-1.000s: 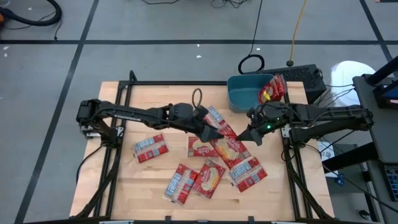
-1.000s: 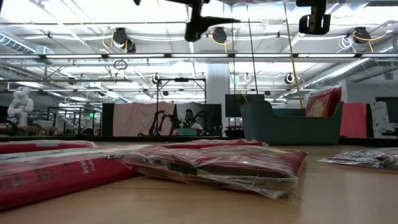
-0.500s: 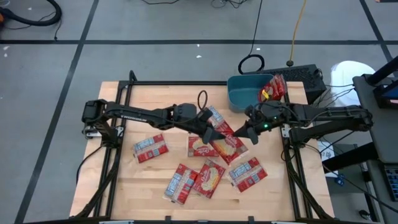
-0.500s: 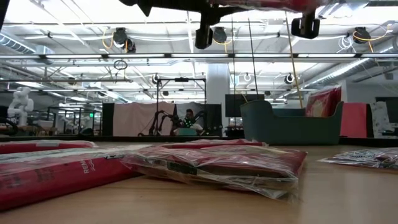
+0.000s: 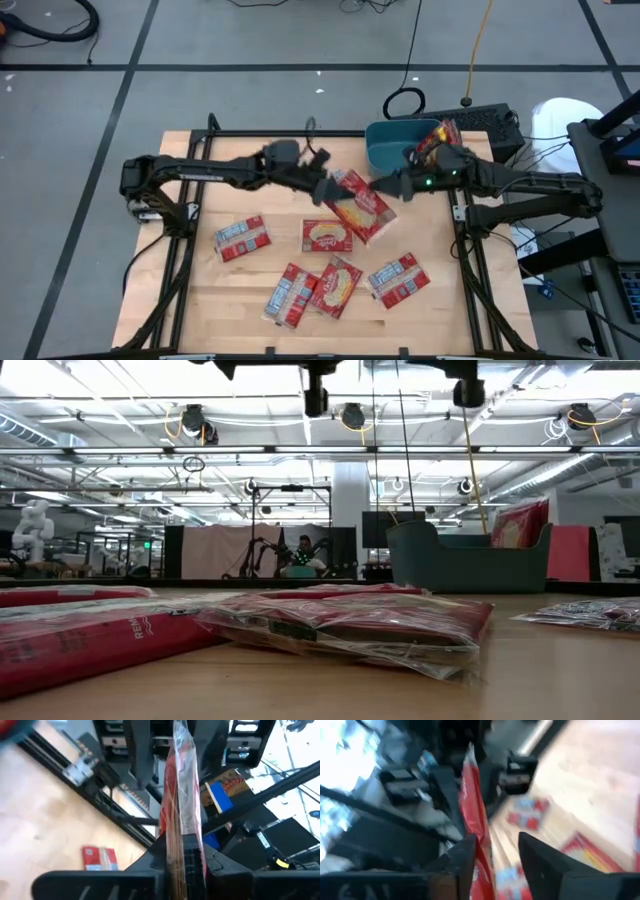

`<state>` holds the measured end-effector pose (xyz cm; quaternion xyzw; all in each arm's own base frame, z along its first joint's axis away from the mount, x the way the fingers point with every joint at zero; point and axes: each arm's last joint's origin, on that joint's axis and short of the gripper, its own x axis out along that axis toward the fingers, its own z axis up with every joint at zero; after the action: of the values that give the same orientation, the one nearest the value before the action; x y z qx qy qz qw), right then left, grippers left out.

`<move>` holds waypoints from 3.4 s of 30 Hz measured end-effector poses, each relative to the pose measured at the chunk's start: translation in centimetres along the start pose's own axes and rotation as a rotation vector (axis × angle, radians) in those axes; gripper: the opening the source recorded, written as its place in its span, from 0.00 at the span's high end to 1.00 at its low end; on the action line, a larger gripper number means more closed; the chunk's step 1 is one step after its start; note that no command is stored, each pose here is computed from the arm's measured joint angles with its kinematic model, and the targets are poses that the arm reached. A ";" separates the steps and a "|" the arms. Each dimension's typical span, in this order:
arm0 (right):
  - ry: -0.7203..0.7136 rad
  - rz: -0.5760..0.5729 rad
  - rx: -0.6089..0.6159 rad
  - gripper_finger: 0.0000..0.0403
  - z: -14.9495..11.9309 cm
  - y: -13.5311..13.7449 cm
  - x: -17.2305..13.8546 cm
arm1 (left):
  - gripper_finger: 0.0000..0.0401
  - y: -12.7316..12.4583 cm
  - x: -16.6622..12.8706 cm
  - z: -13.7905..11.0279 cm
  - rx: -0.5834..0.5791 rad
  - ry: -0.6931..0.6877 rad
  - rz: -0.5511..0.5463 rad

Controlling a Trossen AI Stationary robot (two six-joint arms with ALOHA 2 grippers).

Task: Sort popcorn bags into baskets
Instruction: Put the popcorn bag into the blue bin

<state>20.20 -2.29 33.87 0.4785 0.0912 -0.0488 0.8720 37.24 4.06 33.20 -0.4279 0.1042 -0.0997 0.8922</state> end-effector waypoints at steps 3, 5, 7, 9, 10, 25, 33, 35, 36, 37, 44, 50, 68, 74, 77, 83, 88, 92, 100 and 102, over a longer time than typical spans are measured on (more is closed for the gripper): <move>-0.144 0.032 0.073 0.57 1.4 0.3 -0.5 | 0.94 -0.1 -1.8 2.1 0.053 -0.079 -0.004; -0.241 0.044 0.109 0.55 2.1 0.5 -0.9 | 0.94 0.1 -3.0 3.4 0.083 -0.125 0.013; -0.307 0.030 0.143 0.55 2.6 0.4 -1.3 | 0.94 0.6 -4.1 4.6 0.105 -0.176 0.030; -0.342 0.027 0.159 0.55 2.9 0.3 -1.7 | 0.91 1.0 -5.1 5.7 0.117 -0.216 0.047; -0.358 0.025 0.167 0.55 3.1 0.3 -1.9 | 0.89 1.2 -5.6 6.1 0.118 -0.233 0.058; -0.507 -0.082 0.012 0.55 6.2 4.9 -5.5 | 0.92 1.1 -9.2 9.9 0.209 -0.421 -0.065; -0.466 -0.120 -0.128 0.51 6.3 4.7 -4.8 | 0.90 0.6 -9.8 10.7 0.206 -0.572 -0.078; -0.461 -0.129 -0.128 0.47 6.3 4.6 -4.6 | 0.94 0.4 -9.7 10.7 0.194 -0.574 -0.090; -0.464 -0.134 -0.125 0.45 6.4 4.5 -4.4 | 0.94 0.3 -9.7 10.6 0.191 -0.573 -0.093; -0.468 -0.137 -0.116 0.43 6.5 4.4 -4.4 | 0.94 0.3 -9.6 10.6 0.191 -0.576 -0.095; -0.407 -0.114 -0.076 0.33 7.3 3.5 -3.4 | 0.88 -0.2 -9.2 10.4 0.195 -0.658 -0.067; -0.420 -0.036 -0.070 0.35 8.2 3.6 -2.4 | 0.89 -0.1 -8.2 9.8 0.222 -0.631 -0.058; -0.428 0.048 -0.149 0.66 9.2 3.4 0.1 | 0.91 0.2 -6.5 8.8 0.200 -0.606 -0.031; -0.435 0.040 -0.181 0.85 9.2 3.4 0.1 | 0.91 0.3 -6.5 8.7 0.190 -0.600 -0.028; -0.441 0.035 -0.188 0.93 9.4 3.3 0.0 | 0.86 0.3 -6.5 8.7 0.185 -0.598 -0.027; -0.442 0.045 -0.146 0.98 9.4 3.4 -0.4 | 0.70 0.0 -6.5 8.5 0.180 -0.589 -0.035; -0.421 0.015 -0.132 0.97 8.9 3.5 -1.5 | 0.49 -0.2 -6.9 8.7 0.182 -0.591 -0.036; -0.415 -0.026 -0.120 0.97 8.8 3.3 -2.7 | 0.35 -0.3 -7.9 9.1 0.218 -0.585 0.009; -0.341 -0.137 -0.040 0.97 7.8 2.4 -3.9 | 0.26 0.8 -9.7 9.2 0.208 -0.505 0.186; -0.348 -0.128 -0.045 0.97 8.1 3.0 -4.2 | 0.27 1.2 -10.0 9.2 0.218 -0.476 0.236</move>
<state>17.52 -7.51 41.48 0.4364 -0.0297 -0.1841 0.8802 30.24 14.29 38.83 -0.3259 -0.0705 0.0974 0.9377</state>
